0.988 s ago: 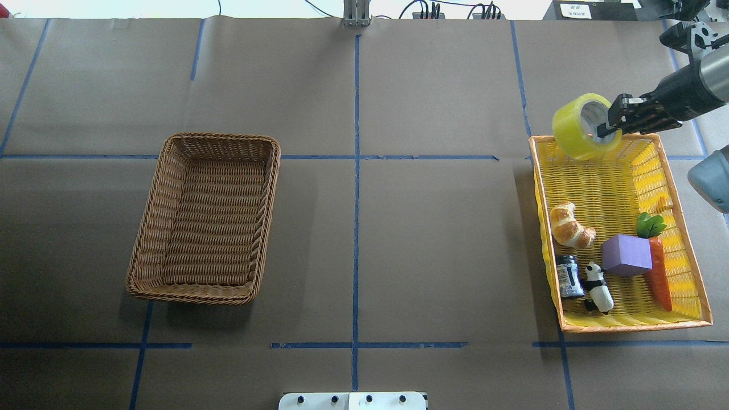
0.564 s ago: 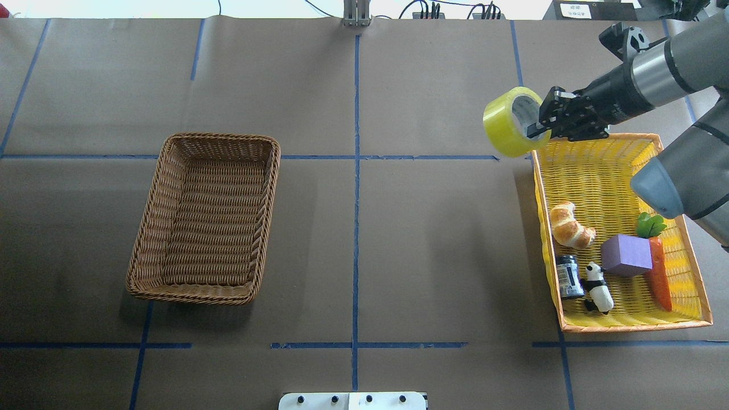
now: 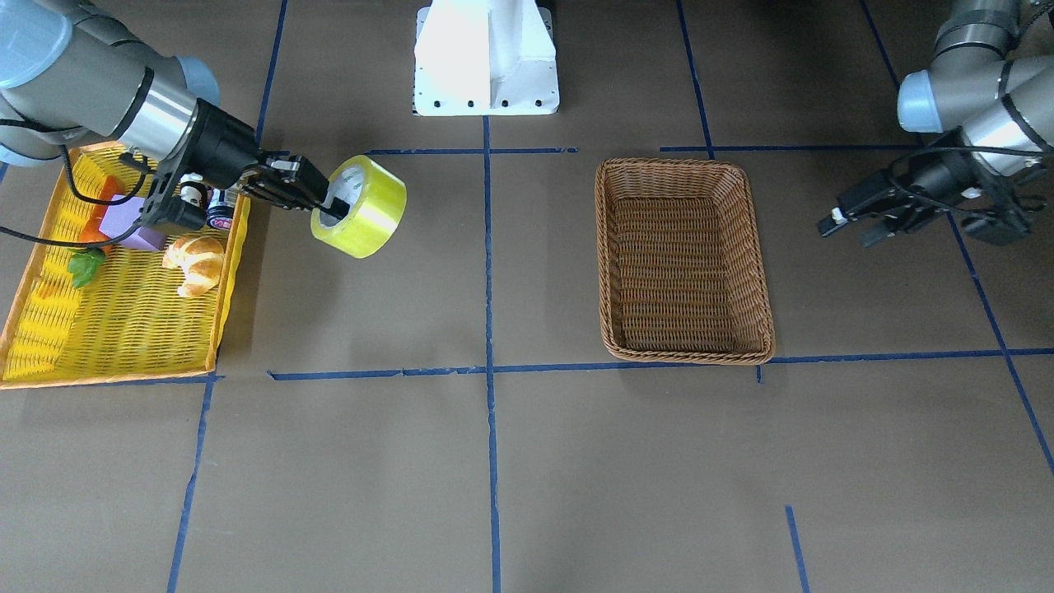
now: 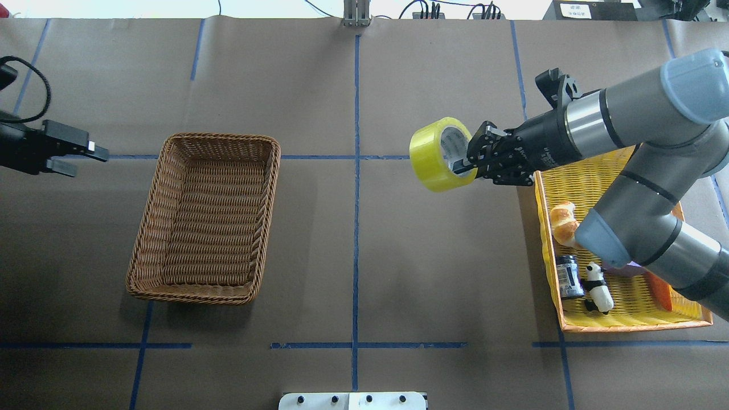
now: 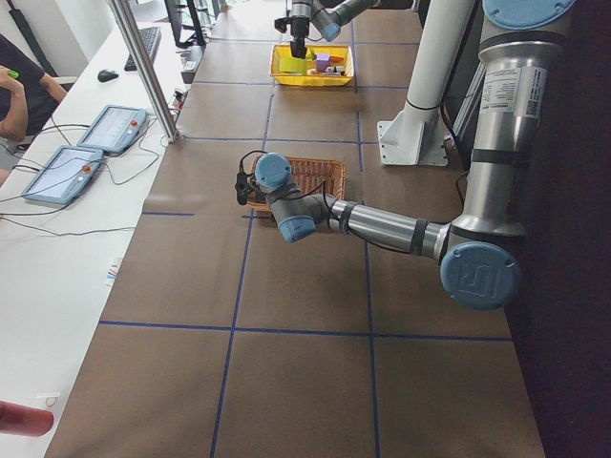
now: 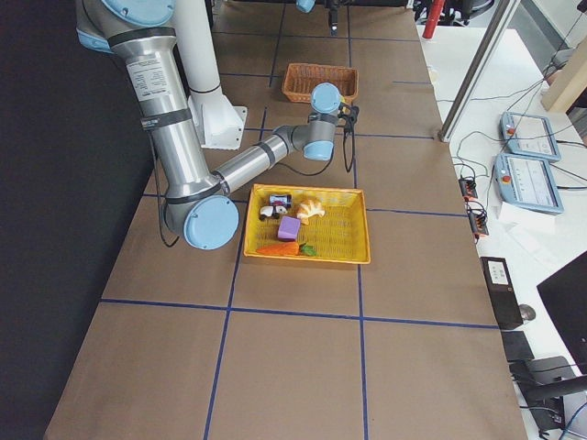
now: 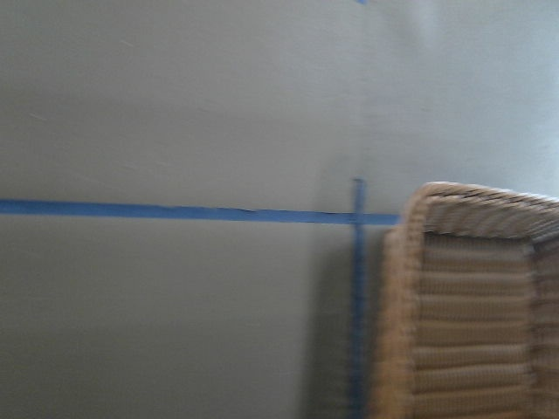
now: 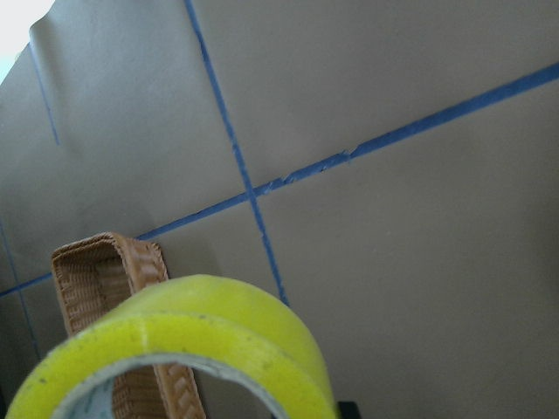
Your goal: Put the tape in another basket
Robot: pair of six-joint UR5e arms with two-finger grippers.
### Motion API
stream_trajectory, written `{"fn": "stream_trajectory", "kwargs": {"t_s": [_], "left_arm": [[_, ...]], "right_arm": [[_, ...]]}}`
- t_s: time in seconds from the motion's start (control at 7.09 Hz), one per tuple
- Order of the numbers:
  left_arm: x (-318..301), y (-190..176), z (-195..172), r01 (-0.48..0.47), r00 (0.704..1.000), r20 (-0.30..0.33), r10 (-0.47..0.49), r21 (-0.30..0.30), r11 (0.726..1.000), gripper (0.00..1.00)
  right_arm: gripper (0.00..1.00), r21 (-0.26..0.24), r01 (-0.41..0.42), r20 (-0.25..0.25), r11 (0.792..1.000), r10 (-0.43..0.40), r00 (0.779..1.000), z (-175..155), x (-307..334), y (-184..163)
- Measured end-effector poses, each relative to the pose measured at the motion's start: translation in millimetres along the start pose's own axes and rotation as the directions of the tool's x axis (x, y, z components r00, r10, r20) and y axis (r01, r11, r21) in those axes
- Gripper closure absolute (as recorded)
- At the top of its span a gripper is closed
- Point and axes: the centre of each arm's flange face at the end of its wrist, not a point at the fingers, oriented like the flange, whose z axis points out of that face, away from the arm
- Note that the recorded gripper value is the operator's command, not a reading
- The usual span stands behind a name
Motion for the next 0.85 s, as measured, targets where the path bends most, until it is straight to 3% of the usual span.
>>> {"fn": "stream_trajectory", "kwargs": {"t_s": [0.28,0.42,0.56,0.85], "left_arm": [[89.0,35.7,24.5,0.126,0.985,-0.114,-0.133,-0.068,0.99,0.0],[119.2,54.4,23.9,0.175,0.961,-0.199,-0.191,-0.093,0.98,0.0],[139.8,73.5,24.5,0.224,0.919,-0.302,-0.253,-0.126,0.966,0.0],[165.3,108.0,32.6,0.263,0.819,-0.468,-0.332,-0.207,0.942,0.0]], "right_arm": [[0.99,-0.048,-0.009,0.098,0.999,0.013,0.995,13.2,-18.2,50.8],[0.99,-0.075,-0.011,0.182,0.997,0.025,0.983,12.8,-22.9,68.3],[0.98,-0.096,-0.012,0.264,0.995,0.037,0.964,13.4,-25.4,83.3],[0.98,-0.137,0.032,0.384,0.99,0.023,0.923,15.1,-26.2,108.7]]}}
